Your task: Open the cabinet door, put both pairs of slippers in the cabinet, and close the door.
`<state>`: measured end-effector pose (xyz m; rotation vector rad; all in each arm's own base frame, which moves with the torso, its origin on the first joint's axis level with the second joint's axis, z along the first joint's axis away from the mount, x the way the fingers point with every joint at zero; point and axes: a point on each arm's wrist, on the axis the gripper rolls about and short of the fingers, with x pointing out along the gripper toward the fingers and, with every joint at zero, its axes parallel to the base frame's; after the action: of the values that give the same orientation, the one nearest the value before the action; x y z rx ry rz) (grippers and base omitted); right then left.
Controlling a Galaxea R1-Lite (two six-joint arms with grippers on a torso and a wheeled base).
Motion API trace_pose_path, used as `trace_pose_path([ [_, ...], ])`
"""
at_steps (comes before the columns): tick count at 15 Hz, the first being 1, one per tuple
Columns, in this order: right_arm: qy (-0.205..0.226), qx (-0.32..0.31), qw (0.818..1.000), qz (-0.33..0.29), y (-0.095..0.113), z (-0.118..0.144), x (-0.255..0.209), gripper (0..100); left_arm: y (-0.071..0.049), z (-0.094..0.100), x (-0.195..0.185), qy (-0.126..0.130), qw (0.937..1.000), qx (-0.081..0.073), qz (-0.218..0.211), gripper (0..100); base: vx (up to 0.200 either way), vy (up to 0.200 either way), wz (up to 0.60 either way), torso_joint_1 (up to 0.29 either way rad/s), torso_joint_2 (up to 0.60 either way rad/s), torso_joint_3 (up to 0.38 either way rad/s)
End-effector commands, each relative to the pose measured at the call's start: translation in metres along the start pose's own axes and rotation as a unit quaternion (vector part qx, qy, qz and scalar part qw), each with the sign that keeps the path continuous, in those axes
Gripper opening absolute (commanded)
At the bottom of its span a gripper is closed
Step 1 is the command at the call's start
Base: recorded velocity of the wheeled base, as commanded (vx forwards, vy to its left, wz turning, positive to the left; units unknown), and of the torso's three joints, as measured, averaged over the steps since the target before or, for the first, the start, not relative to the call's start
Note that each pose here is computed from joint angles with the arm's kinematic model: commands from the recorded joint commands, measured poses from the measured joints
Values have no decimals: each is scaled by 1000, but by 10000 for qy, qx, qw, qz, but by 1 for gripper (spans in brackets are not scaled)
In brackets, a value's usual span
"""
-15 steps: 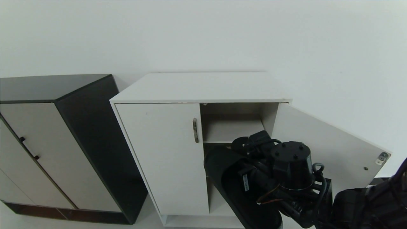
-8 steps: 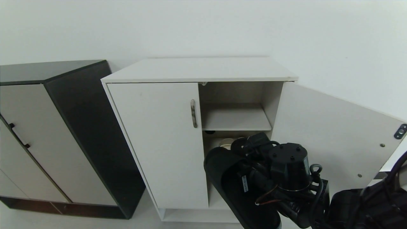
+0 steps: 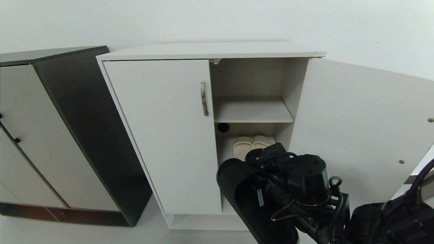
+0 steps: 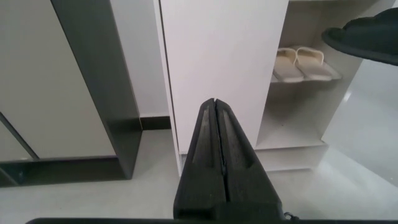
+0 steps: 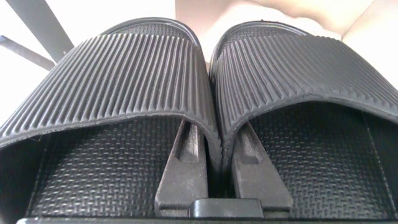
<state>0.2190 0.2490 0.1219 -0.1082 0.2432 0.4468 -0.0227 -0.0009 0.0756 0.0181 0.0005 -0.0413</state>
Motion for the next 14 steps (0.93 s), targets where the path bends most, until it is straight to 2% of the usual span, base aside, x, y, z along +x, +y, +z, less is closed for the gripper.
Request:
trace_pose_path([
  [1, 13, -5, 10000, -5, 0, -1, 1, 0, 0, 0, 0, -4, 10000, 2, -1, 0, 0, 0, 0, -2, 188, 173],
  [14, -57, 15, 9993, 360, 2, -6, 2, 0, 0, 0, 0, -4, 10000, 2, -1, 0, 0, 0, 0, 0, 13, 11],
])
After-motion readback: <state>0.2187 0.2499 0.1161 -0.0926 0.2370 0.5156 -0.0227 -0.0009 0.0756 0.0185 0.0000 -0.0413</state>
